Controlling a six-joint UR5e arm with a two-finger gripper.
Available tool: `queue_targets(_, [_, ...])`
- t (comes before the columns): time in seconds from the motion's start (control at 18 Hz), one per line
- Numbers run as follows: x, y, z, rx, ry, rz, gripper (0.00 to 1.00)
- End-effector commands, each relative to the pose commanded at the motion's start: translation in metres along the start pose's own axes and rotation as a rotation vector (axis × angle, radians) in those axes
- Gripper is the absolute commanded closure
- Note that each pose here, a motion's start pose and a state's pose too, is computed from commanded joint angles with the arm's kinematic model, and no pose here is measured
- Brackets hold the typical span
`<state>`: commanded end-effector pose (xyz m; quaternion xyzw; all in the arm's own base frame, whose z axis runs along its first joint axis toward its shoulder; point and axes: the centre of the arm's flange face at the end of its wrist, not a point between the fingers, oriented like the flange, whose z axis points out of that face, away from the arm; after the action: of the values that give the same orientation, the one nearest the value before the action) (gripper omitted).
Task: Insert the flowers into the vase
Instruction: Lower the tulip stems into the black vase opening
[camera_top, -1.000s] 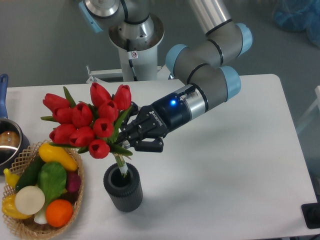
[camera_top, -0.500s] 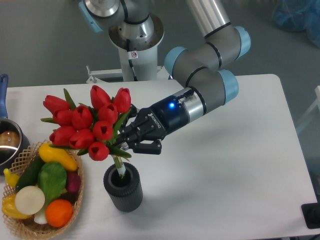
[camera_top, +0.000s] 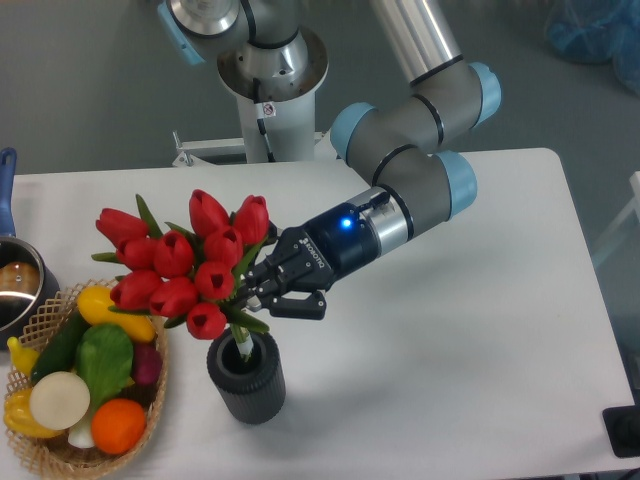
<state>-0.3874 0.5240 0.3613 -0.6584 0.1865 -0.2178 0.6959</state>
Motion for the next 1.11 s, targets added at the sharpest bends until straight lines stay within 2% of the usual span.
queue_targets(1.11, [0.001,0.025,0.008,-0.011,0.011,-0.044,0.91])
